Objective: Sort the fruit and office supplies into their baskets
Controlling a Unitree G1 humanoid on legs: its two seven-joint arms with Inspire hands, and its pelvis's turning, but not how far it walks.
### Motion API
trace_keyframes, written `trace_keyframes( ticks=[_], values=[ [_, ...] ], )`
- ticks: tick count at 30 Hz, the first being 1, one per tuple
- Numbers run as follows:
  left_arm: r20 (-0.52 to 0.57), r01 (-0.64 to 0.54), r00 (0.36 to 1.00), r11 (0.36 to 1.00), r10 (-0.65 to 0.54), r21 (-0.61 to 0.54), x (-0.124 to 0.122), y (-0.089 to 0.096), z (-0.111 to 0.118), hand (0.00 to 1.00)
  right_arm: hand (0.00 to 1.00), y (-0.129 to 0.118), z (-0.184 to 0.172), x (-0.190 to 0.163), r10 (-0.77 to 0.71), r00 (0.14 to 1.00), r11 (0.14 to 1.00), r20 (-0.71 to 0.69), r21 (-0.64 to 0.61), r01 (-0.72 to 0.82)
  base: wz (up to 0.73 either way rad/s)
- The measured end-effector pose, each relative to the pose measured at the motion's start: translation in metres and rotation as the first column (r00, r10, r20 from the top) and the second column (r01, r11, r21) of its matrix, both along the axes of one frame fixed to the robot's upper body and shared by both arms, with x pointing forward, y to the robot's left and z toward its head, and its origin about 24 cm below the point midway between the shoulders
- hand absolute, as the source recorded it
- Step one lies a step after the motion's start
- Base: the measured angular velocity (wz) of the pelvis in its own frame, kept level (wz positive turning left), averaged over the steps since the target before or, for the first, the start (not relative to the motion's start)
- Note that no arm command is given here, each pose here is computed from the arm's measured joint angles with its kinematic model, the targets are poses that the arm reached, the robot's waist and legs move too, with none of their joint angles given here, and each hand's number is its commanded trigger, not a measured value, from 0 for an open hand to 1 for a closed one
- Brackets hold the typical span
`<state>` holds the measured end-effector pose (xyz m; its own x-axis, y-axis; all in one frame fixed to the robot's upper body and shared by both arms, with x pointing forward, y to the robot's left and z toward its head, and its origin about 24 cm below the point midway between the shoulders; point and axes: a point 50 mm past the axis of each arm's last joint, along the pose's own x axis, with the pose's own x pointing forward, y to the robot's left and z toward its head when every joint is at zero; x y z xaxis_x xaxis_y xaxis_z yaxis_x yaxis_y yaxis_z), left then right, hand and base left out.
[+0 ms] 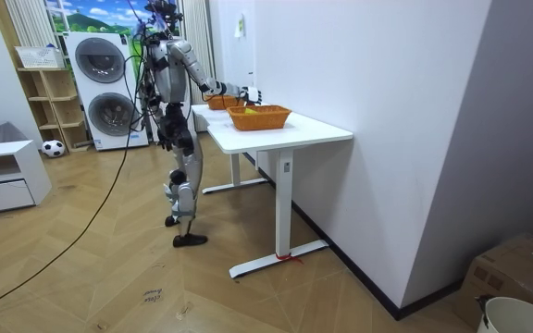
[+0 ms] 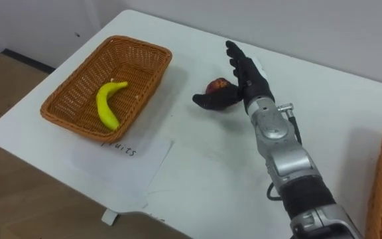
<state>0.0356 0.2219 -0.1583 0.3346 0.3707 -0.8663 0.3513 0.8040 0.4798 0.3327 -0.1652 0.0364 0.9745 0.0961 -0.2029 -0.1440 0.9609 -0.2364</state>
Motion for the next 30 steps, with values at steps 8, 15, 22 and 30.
trace_keyframes(
  ticks=[8, 15, 22, 30],
  values=[
    [0.016, 0.006, 1.000, 1.000, -0.006, -0.005, 0.002, -0.001, 0.000, 0.00, 0.00, -0.001, -0.006, -0.001, 0.014, 1.000, 1.000, -0.025, -0.025, -0.015, 0.00],
    [0.017, -0.006, 1.000, 1.000, 0.006, -0.009, 0.002, -0.001, 0.000, 0.00, 0.00, 0.000, -0.008, -0.002, 0.039, 0.999, 0.995, -0.030, -0.090, -0.042, 0.00],
    [0.017, -0.012, 1.000, 1.000, 0.012, -0.011, 0.001, -0.001, 0.000, 0.00, 0.00, -0.004, -0.015, -0.003, 0.033, 0.998, 0.988, -0.047, -0.148, -0.039, 0.00],
    [0.015, -0.025, 1.000, 1.000, 0.025, -0.019, 0.001, -0.001, 0.000, 0.00, 0.00, -0.006, -0.015, -0.003, 0.030, 0.999, 0.981, -0.043, -0.188, -0.037, 0.01]
  ],
)
